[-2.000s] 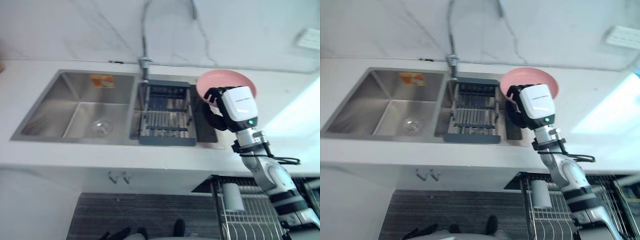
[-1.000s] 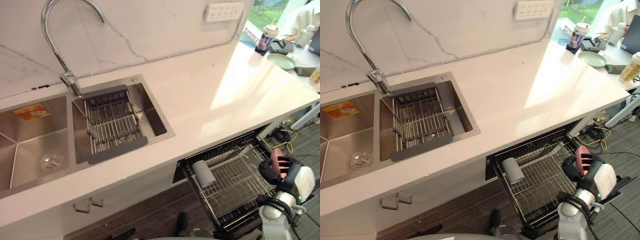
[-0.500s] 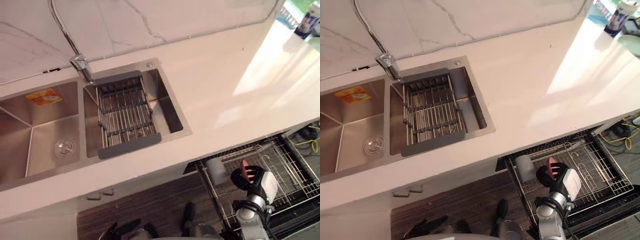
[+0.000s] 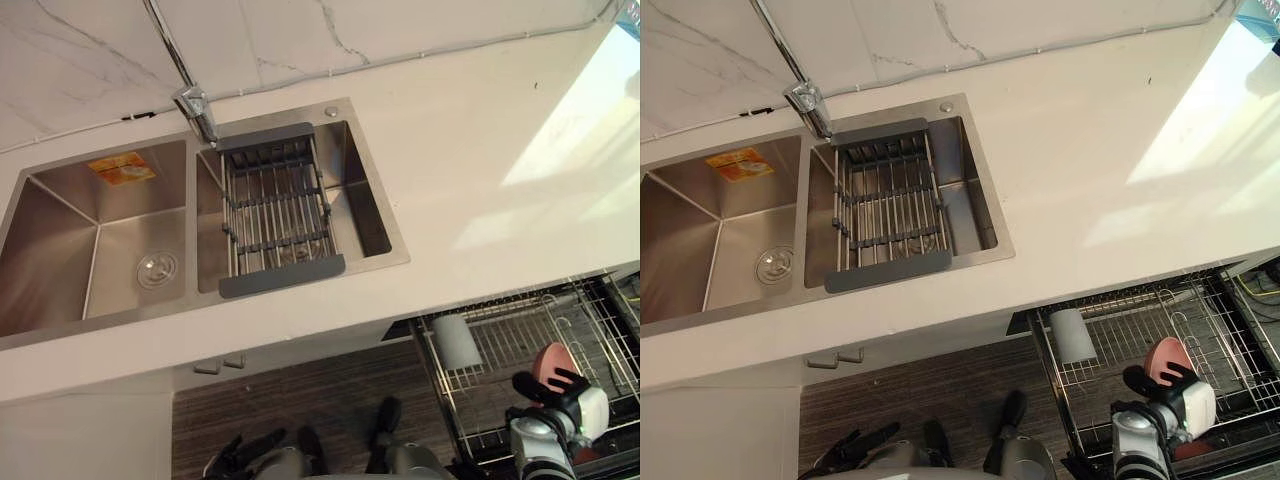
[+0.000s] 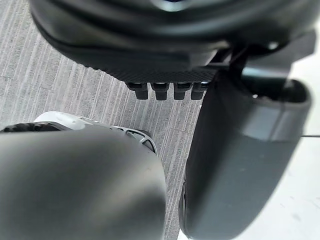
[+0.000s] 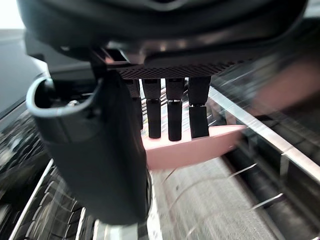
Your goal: Walk over to the sink, pick up the cup, carry it to the dishwasher, place the cup inside the dishwasher, then close the dishwasher door
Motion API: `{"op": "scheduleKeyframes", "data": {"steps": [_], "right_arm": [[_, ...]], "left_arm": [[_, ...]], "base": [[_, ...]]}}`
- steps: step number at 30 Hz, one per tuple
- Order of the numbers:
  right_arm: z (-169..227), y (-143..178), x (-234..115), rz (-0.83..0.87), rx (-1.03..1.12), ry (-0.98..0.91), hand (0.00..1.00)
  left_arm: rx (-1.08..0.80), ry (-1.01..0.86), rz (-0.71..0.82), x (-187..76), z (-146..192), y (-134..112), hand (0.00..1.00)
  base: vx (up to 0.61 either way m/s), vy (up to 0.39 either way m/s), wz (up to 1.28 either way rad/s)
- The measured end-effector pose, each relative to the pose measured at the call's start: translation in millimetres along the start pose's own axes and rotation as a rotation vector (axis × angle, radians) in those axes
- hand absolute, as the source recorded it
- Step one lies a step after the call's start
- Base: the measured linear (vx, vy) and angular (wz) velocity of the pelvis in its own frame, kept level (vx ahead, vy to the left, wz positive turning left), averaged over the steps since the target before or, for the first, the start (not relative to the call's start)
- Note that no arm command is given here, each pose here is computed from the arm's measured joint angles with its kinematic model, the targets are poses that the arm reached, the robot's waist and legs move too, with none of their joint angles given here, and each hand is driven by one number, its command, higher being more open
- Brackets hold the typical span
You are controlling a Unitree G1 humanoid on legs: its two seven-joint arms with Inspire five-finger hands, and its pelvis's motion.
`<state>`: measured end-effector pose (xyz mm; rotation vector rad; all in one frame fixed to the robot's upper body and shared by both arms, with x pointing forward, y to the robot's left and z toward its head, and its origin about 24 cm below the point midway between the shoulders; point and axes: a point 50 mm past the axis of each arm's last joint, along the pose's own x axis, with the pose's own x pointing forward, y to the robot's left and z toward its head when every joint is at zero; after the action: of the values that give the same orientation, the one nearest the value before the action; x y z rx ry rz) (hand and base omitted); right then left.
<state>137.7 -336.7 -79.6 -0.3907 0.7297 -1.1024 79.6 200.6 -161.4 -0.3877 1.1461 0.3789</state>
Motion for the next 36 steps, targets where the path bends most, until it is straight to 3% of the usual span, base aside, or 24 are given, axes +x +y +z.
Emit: {"op": "scheduleKeyframes", "data": {"steps": [3, 6, 10, 15, 21, 26, 29, 30, 32, 33, 36], "right_arm": [[-4, -8, 1, -0.007, 0.142, 0.004, 1.00], [8, -12, -4, 0.078, 0.443, -0.037, 1.00], [42, -18, -29, 0.206, 0.657, -0.279, 1.00], [75, -50, -40, 0.165, 0.791, -0.511, 1.00], [66, -103, -20, -0.087, 1.003, -0.491, 1.00], [-7, -144, 5, -0.502, 1.210, -0.183, 1.00], [-48, -132, 3, -0.543, 1.277, 0.009, 1.00], [-75, -112, -8, -0.500, 1.331, 0.144, 1.00], [-88, -92, -18, -0.440, 1.359, 0.228, 1.00], [-101, -57, -37, -0.291, 1.408, 0.338, 1.00], [-100, -14, -57, -0.054, 1.401, 0.437, 1.00]], "left_arm": [[-0.006, 0.017, 0.003, 0, -1, 1, 1.00], [-0.030, 0.025, 0.026, 0, -5, 3, 1.00], [-0.134, 0.015, 0.116, 0, -7, 9, 1.00], [-0.004, -0.028, 0.131, -1, 2, 8, 1.00], [0.015, -0.035, 0.161, -1, 5, 11, 1.00], [-0.011, -0.031, 0.163, 1, 7, 6, 1.00], [-0.021, -0.011, 0.155, 3, 8, 2, 1.00], [-0.018, 0.006, 0.148, 4, 7, -2, 1.00], [-0.018, 0.010, 0.144, 4, 7, -4, 1.00], [-0.018, 0.011, 0.137, 5, 7, -7, 1.00], [-0.027, 0.015, 0.139, 5, 5, -6, 1.00]], "base": [[-0.02, 0.082, -0.02], [-0.01, 0.064, -0.08], [-0.02, 0.067, -0.27], [-0.01, 0.053, -0.27], [-0.01, 0.048, -0.32], [-0.02, 0.060, -0.08], [-0.07, 0.066, -0.03], [-0.11, 0.068, -0.01], [-0.11, 0.056, 0.06], [-0.10, 0.047, 0.11], [-0.08, 0.042, 0.05]]}}
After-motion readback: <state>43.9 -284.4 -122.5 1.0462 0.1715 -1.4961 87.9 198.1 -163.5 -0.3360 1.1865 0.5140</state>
